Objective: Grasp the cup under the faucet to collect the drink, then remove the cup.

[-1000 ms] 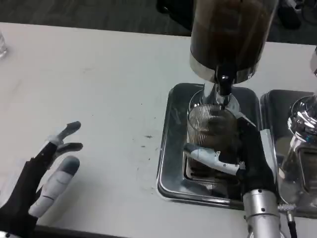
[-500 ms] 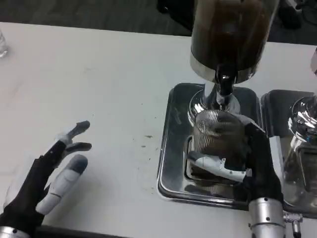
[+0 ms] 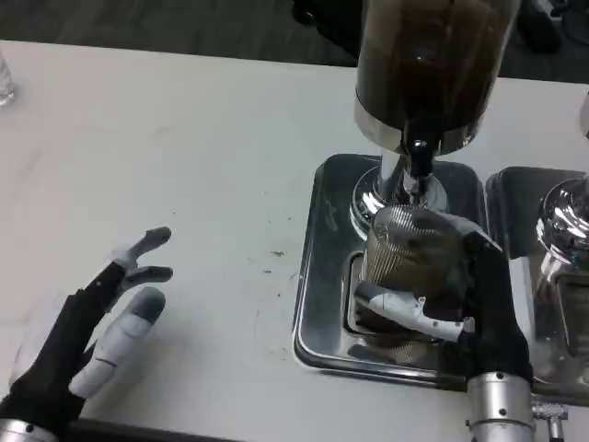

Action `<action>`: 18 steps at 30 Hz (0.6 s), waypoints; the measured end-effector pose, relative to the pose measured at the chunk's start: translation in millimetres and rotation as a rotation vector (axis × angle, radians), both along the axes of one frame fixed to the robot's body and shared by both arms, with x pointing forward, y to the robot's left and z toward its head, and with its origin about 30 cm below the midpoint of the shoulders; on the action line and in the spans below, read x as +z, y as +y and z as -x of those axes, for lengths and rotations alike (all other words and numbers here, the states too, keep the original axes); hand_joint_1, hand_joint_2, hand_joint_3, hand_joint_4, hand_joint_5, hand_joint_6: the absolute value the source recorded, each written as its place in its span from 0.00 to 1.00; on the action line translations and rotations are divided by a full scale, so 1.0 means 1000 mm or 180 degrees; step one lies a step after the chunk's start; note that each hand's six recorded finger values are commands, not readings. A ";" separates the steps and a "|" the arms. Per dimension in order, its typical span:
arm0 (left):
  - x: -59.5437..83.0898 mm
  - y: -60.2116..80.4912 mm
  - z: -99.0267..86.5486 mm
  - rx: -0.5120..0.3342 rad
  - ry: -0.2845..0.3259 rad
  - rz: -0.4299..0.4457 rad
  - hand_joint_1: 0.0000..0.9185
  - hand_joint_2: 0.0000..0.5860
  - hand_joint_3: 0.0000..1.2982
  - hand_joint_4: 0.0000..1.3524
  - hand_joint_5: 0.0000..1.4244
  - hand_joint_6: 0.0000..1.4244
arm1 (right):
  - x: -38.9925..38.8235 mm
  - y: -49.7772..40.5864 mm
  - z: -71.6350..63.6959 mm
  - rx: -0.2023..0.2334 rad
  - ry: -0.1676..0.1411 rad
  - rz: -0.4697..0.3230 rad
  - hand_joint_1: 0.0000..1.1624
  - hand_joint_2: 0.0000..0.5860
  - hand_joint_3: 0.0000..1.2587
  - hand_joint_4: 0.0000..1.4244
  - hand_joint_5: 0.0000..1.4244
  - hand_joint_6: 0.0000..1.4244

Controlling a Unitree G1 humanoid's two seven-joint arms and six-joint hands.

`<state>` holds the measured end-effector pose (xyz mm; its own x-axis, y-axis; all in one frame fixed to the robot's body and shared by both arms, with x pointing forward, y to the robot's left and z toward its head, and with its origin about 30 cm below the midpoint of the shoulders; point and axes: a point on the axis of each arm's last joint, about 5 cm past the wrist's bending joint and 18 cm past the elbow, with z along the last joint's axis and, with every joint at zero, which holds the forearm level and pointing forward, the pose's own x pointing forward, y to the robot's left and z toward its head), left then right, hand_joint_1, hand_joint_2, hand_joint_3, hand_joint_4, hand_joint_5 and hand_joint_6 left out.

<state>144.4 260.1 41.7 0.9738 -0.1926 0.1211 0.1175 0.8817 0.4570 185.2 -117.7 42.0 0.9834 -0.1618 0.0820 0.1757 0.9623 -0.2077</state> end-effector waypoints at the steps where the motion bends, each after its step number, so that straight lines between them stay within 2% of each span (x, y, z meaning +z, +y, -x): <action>1: 0.000 0.000 0.000 -0.0001 0.0000 0.0000 0.00 0.25 0.15 0.09 0.21 0.06 | 0.0003 -0.0002 0.001 -0.0006 -0.0008 0.0001 0.94 0.11 0.61 0.57 0.68 0.92; 9: 0.000 -0.001 -0.001 -0.0017 -0.0002 0.0000 0.00 0.25 0.15 0.09 0.21 0.06 | 0.0076 -0.0042 0.006 -0.0013 -0.0170 0.0138 0.94 0.11 0.62 0.57 0.68 0.92; 18: 0.000 -0.001 -0.001 -0.0030 -0.0004 -0.0002 0.00 0.25 0.15 0.09 0.21 0.06 | 0.0054 -0.0052 0.015 0.0046 -0.0146 0.0280 0.94 0.11 0.62 0.57 0.68 0.92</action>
<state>145.8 258.6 41.8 0.9718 -0.2017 0.1222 0.1252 0.8803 0.4575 169.7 -122.9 47.4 0.9805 -0.1379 0.1403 0.1732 0.9432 -0.2835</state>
